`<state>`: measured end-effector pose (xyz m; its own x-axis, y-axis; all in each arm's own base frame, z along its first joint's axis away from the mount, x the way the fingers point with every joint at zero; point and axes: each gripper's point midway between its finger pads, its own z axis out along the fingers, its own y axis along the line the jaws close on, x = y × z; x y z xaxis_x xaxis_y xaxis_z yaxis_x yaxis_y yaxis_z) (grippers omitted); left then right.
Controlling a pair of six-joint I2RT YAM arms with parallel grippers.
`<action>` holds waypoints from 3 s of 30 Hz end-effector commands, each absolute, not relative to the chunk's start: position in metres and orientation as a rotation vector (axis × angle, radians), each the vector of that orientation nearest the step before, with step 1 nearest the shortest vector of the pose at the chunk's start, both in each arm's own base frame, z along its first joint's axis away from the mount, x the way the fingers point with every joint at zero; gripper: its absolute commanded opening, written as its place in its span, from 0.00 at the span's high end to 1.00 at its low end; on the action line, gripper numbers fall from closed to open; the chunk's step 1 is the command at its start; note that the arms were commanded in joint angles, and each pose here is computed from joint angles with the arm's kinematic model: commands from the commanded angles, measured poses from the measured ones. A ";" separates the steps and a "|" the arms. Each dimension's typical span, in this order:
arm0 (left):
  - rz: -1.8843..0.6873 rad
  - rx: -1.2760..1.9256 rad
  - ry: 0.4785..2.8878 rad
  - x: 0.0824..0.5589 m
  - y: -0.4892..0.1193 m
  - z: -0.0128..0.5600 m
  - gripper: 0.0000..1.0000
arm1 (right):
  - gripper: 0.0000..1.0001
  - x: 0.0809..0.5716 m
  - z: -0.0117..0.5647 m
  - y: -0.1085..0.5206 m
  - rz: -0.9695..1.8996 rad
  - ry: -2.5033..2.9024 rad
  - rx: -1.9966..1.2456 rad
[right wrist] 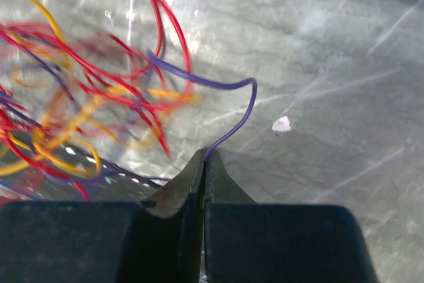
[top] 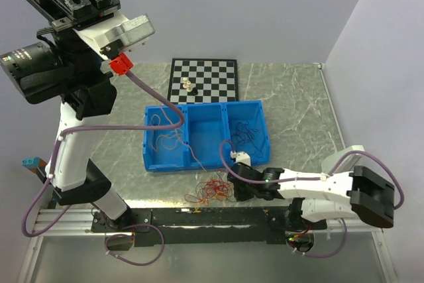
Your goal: Untangle the cables
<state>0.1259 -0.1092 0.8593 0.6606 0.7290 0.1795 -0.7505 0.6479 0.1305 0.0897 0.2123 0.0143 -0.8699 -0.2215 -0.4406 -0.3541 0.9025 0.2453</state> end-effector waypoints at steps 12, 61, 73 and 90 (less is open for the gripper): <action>0.701 0.215 0.163 0.153 -0.069 0.807 0.99 | 0.51 0.117 0.097 0.227 0.633 2.376 -0.329; 0.059 0.608 0.651 0.212 -0.146 0.678 0.99 | 1.00 0.137 0.226 0.395 1.086 1.609 -0.867; -0.618 1.165 1.111 0.164 -0.232 0.452 0.84 | 1.00 0.145 0.328 0.356 1.034 1.403 -0.758; -0.802 1.463 1.177 0.135 -0.250 0.352 0.75 | 1.00 0.124 0.332 0.367 1.136 1.394 -0.876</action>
<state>0.1511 -0.2490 0.3435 0.2247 0.2921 -0.9296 0.9567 0.1149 0.2673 0.1284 0.3631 0.2975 -0.1760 0.0254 -0.9841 -0.9294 0.3252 0.1746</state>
